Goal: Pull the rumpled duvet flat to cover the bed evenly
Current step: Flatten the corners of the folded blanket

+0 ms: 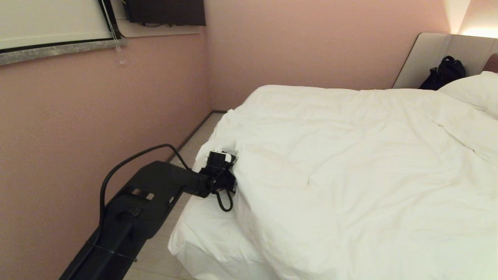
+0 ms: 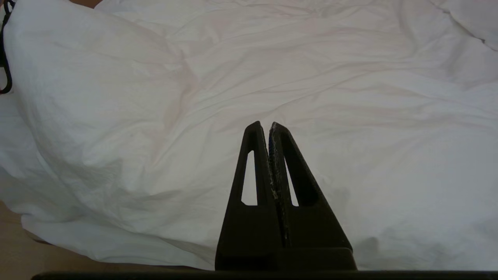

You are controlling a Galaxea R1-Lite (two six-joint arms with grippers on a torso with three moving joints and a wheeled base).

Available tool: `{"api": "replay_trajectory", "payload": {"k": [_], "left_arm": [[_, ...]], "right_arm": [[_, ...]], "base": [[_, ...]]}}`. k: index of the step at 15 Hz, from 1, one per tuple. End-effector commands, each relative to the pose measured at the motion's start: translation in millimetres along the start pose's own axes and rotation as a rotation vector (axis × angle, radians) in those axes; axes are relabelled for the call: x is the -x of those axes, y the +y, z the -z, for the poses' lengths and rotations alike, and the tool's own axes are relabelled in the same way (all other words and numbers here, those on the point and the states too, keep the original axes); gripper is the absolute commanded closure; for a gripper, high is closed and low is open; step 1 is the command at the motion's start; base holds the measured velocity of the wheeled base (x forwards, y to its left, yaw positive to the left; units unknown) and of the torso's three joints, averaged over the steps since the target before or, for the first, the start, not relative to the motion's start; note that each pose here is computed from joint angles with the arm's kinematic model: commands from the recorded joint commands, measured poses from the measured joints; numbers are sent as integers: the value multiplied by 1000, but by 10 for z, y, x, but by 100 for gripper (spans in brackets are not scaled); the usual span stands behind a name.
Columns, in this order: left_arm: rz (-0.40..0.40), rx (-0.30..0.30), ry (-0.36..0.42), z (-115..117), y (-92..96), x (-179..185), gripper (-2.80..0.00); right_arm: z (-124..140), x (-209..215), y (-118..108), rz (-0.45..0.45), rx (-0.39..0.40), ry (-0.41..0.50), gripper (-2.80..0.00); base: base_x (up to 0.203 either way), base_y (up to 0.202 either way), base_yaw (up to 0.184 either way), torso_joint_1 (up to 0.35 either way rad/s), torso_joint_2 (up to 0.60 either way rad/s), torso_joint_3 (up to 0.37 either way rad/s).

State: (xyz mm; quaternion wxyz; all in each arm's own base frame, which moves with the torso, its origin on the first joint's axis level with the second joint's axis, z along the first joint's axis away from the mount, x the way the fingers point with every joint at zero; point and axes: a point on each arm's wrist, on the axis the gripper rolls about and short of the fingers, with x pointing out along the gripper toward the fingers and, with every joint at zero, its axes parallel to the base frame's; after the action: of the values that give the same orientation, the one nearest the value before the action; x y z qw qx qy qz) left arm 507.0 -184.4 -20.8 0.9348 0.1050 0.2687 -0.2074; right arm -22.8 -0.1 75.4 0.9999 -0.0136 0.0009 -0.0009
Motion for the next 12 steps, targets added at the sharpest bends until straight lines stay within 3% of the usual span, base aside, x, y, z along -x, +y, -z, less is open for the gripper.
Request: {"api": "replay_trajectory", "payload": {"k": [1, 9, 12], "left_arm": [[0, -1, -3, 7, 0, -8, 0], [-9, 11, -56, -232, 49, 154, 0], [-24, 42, -81, -359, 126, 268, 0]], "right_arm": [[0, 0, 0, 0, 0, 0, 0], [0, 0, 0, 0, 0, 0, 0], [0, 0, 0, 0, 0, 0, 0]], "base": [[0, 0, 0, 0, 0, 0], [0, 0, 0, 0, 0, 0], [0, 0, 0, 0, 0, 0]]}}
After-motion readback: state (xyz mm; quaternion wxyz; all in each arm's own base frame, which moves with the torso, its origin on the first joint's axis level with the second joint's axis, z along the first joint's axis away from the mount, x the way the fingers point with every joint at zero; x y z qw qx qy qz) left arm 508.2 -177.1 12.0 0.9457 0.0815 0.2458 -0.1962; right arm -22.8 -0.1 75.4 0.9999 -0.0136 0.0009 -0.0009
